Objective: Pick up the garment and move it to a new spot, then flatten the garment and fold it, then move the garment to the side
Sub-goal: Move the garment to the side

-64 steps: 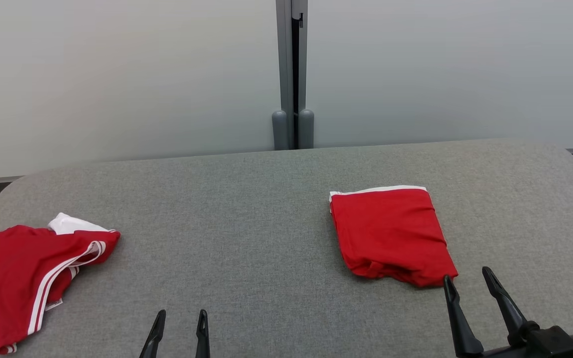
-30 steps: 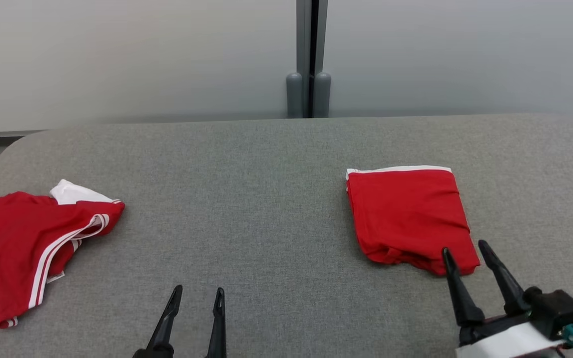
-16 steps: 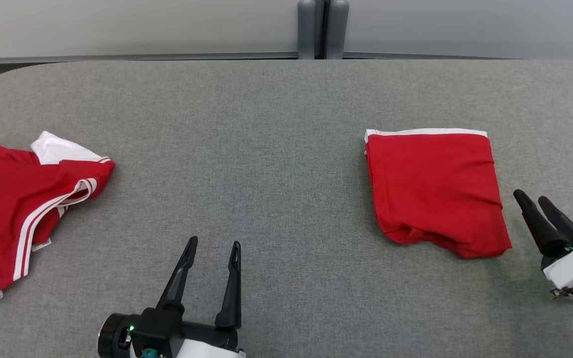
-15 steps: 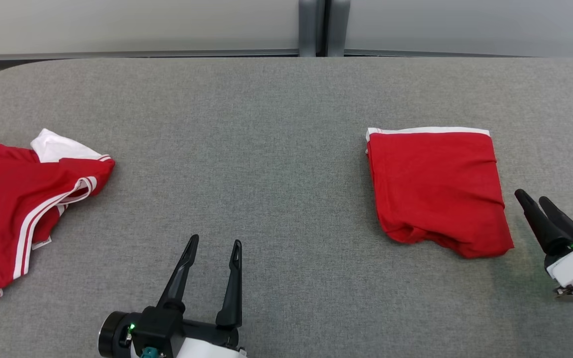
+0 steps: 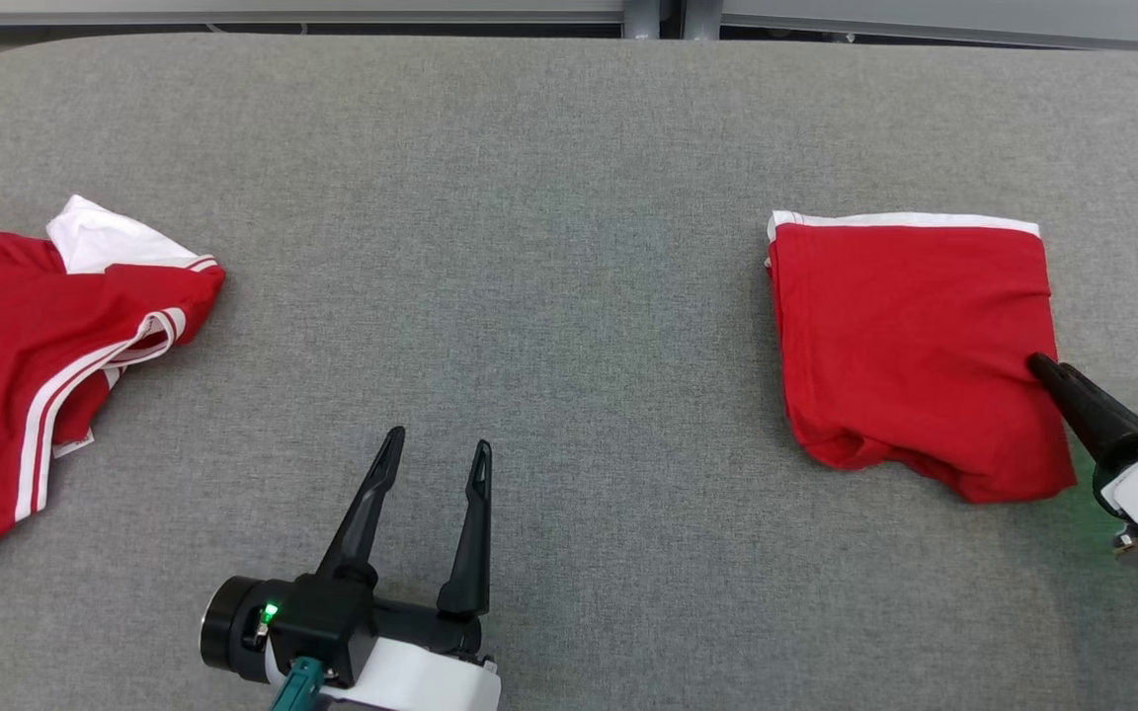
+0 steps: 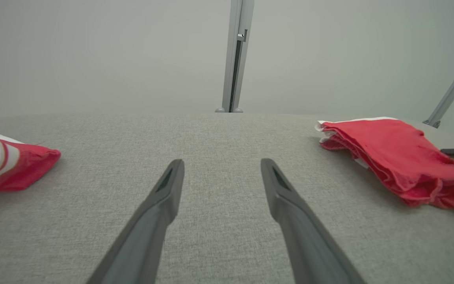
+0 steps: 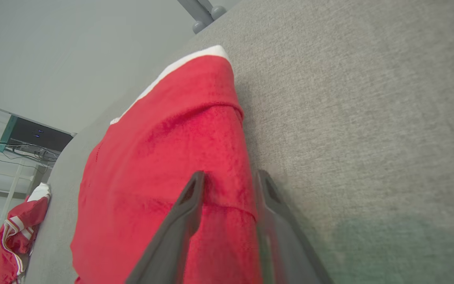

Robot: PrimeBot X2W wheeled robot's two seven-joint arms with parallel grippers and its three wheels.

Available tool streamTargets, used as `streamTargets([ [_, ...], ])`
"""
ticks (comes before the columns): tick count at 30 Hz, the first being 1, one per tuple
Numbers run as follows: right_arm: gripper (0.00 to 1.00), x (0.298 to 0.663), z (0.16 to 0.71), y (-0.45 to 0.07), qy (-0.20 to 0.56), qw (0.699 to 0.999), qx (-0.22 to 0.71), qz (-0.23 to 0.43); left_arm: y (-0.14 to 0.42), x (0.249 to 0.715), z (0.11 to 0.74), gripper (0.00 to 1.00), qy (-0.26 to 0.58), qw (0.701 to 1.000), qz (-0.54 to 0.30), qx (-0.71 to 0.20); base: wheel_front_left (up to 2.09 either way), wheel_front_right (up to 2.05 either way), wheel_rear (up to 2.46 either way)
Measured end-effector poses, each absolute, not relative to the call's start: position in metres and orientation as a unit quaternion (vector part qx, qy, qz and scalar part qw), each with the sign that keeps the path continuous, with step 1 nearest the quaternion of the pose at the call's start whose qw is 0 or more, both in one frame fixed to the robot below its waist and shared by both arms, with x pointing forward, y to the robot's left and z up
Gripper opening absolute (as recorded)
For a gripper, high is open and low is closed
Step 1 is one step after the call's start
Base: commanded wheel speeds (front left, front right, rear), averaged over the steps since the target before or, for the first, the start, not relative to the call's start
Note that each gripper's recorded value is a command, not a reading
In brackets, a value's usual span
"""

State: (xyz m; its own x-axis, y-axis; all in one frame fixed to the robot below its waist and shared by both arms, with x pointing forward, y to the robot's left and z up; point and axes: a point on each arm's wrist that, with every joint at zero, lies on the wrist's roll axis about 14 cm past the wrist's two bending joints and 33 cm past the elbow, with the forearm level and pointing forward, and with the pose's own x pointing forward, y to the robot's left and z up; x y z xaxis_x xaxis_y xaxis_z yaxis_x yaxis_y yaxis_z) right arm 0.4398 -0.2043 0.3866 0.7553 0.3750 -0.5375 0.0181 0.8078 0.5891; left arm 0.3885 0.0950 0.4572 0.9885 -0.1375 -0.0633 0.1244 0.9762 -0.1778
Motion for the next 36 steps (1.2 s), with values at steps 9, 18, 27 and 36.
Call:
streamTargets([
  [9,0.0,0.448,0.386,-0.221,0.325,0.903,0.266,0.091,0.089,0.4,0.451,1.0,0.042,0.993,-0.076,-0.085,0.0,0.0,0.0],
  [18,0.0,0.471,0.406,-0.295,0.275,0.947,0.161,0.042,0.071,0.422,0.436,1.0,0.047,0.99,-0.112,-0.079,0.0,0.0,0.0],
  [27,0.0,0.483,0.427,-0.385,0.259,0.965,0.035,-0.032,0.03,0.449,0.435,1.0,0.013,0.98,-0.189,-0.061,0.0,0.0,0.0],
  [36,1.0,0.483,0.438,-0.445,0.247,0.962,-0.029,-0.11,0.007,0.459,0.43,1.0,0.002,0.971,-0.229,-0.074,0.0,0.0,0.0],
])
